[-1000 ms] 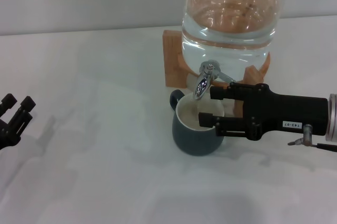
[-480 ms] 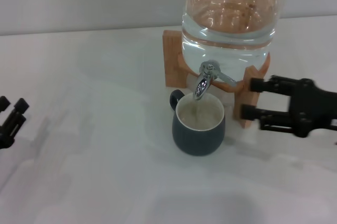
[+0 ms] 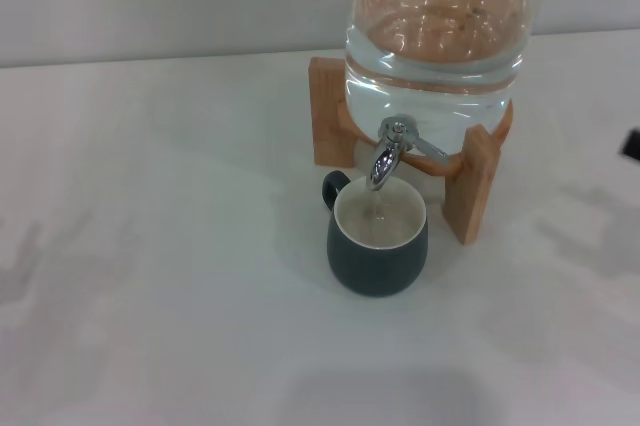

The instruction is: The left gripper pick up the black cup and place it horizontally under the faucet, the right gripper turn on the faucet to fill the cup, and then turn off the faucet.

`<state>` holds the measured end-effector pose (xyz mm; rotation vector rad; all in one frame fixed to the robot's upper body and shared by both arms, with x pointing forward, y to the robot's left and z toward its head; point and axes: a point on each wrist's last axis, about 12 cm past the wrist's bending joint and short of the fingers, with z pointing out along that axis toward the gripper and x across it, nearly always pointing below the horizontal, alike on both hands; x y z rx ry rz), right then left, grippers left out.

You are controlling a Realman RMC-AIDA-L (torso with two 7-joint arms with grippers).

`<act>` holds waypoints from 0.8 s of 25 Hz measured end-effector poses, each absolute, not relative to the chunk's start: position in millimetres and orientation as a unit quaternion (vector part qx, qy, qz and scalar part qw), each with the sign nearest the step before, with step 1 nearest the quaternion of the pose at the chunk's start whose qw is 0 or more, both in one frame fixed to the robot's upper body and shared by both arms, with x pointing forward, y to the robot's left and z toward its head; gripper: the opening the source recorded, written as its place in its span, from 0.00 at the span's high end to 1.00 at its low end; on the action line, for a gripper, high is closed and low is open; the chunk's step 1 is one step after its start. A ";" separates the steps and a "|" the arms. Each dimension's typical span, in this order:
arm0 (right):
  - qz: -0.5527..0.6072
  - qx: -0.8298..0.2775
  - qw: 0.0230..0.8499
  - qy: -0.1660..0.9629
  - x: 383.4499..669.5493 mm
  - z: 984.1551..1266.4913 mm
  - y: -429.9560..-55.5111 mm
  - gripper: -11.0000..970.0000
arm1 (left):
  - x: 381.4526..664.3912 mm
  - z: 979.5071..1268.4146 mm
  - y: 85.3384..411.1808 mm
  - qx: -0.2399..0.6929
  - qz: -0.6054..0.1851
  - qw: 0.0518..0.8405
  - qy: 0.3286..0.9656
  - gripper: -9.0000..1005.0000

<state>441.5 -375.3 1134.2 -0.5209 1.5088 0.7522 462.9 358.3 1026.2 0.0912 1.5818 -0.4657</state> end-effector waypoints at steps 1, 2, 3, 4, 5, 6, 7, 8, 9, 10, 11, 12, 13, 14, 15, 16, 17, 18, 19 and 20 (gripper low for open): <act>0.321 -0.214 0.646 0.659 438.7 1129.5 -381.0 0.21 | 461.7 1027.0 360.8 0.037 -0.204 0.681 0.703 0.50; 0.314 -0.199 0.656 0.657 436.0 1124.5 -386.3 0.21 | 460.0 1028.0 364.2 0.030 -0.199 0.685 0.700 0.50; 0.307 -0.186 0.666 0.654 433.4 1120.4 -390.8 0.21 | 458.9 1028.8 366.6 0.024 -0.196 0.688 0.698 0.50; 0.297 -0.168 0.680 0.650 429.3 1114.2 -396.9 0.21 | 457.9 1029.7 369.3 0.016 -0.193 0.692 0.696 0.50; 0.288 -0.153 0.690 0.646 425.8 1108.8 -400.9 0.21 | 457.4 1030.5 371.2 0.011 -0.191 0.694 0.694 0.50; 0.278 -0.137 0.701 0.642 421.8 1103.1 -405.0 0.21 | 456.5 1031.2 373.7 0.005 -0.188 0.697 0.692 0.50; 0.268 -0.122 0.710 0.639 418.0 1096.7 -407.7 0.21 | 456.0 1031.8 375.6 0.002 -0.185 0.699 0.691 0.50; 0.260 -0.112 0.716 0.638 415.5 1092.5 -409.4 0.21 | 455.4 1032.3 377.3 -0.002 -0.183 0.701 0.689 0.50; 0.247 -0.096 0.725 0.636 411.5 1085.9 -411.9 0.21 | 455.3 1033.0 378.9 -0.004 -0.181 0.703 0.688 0.50; 0.237 -0.086 0.729 0.636 408.5 1081.2 -413.2 0.21 | 455.3 1033.6 380.3 -0.006 -0.181 0.704 0.687 0.50; 0.231 -0.077 0.732 0.636 406.5 1077.8 -413.9 0.21 | 455.5 1034.2 381.3 -0.007 -0.180 0.704 0.687 0.50; 0.225 -0.071 0.735 0.636 404.3 1074.3 -413.9 0.21 | 455.6 1034.4 382.2 -0.009 -0.180 0.704 0.687 0.50; 0.221 -0.067 0.736 0.636 402.8 1071.6 -413.5 0.21 | 455.9 1034.8 383.2 -0.010 -0.179 0.704 0.687 0.50; 0.219 -0.064 0.737 0.636 402.0 1069.9 -413.2 0.21 | 456.4 1035.0 383.6 -0.011 -0.178 0.704 0.687 0.50; 0.218 -0.063 0.736 0.637 401.2 1068.2 -412.4 0.21 | 456.9 1035.1 383.7 -0.011 -0.178 0.704 0.688 0.50; 0.218 -0.063 0.736 0.638 400.7 1067.2 -412.0 0.21 | 457.6 1035.2 383.7 -0.011 -0.177 0.704 0.688 0.50; 0.217 -0.062 0.736 0.638 400.3 1066.5 -411.8 0.21 | 458.2 1035.4 383.6 -0.011 -0.177 0.704 0.688 0.50; 0.216 -0.062 0.736 0.639 400.0 1066.0 -411.6 0.21 | 458.4 1035.4 383.6 -0.011 -0.177 0.704 0.688 0.50; 0.216 -0.062 0.736 0.639 399.8 1065.7 -411.6 0.21 | 458.5 1035.5 383.7 -0.011 -0.177 0.704 0.687 0.50; 0.215 -0.062 0.736 0.639 399.5 1065.6 -411.6 0.21 | 458.5 1035.6 383.8 -0.012 -0.177 0.705 0.687 0.50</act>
